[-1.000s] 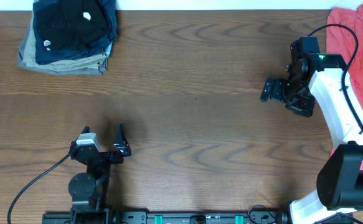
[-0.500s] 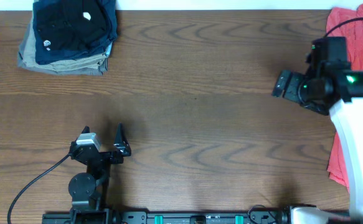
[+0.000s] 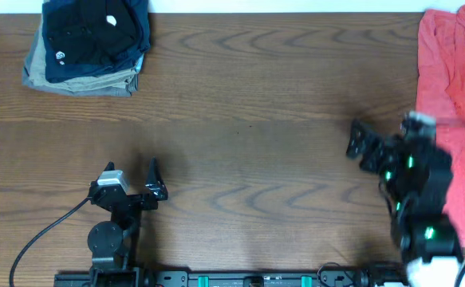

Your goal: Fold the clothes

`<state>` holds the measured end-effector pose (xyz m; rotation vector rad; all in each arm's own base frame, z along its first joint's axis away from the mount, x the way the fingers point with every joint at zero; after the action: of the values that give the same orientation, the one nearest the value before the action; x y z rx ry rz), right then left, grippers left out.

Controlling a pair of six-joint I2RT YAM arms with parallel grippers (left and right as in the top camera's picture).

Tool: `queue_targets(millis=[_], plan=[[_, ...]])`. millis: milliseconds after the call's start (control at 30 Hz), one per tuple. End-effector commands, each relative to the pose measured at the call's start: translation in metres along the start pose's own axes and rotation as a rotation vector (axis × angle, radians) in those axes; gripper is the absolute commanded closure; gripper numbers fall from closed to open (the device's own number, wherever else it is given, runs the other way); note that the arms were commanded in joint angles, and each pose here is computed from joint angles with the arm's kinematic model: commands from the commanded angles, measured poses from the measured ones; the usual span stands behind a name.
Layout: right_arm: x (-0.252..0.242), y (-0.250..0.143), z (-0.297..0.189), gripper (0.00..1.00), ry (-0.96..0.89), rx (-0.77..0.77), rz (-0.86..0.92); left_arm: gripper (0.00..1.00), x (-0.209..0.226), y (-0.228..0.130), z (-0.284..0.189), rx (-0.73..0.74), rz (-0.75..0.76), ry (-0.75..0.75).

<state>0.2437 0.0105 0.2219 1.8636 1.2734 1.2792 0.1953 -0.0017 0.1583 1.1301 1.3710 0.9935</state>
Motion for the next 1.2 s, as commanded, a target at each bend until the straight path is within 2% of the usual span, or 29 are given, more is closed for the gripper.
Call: queue_targets(millis=[0, 367, 800, 1033, 1167], plan=[[0.001, -0.019, -0.010, 0.01, 0.101, -0.072, -0.025, 0.02, 0.001, -0.013, 0.001, 0.046, 0.005, -0.003], [0.001, -0.045, -0.024, 0.01, 0.239, -0.279, -0.069, 0.02, 0.001, -0.013, 0.001, 0.046, 0.004, -0.003], [-0.007, -0.062, -0.025, 0.01, 0.257, -0.363, -0.146, 0.02, 0.001, -0.013, 0.001, 0.047, 0.005, -0.003], [-0.011, -0.063, -0.025, 0.01, 0.219, -0.367, -0.231, 0.02, 0.001, -0.013, 0.001, 0.046, 0.004, -0.003], [-0.017, -0.075, -0.019, 0.01, 0.177, -0.309, -0.313, 0.02, 0.001, -0.013, 0.001, 0.046, 0.004, -0.003]])
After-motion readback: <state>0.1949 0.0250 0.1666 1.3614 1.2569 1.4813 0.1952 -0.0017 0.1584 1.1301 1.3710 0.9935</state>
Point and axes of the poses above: each gripper's point midway between its finger pads, its own z axis out along the fingers, its own x axis along the line the jaws close on, y = z × x, the point moved 5 cm from there along -z, back along the fingers, and after that the axes turned 1 degree about z, right-handed, at the moved point
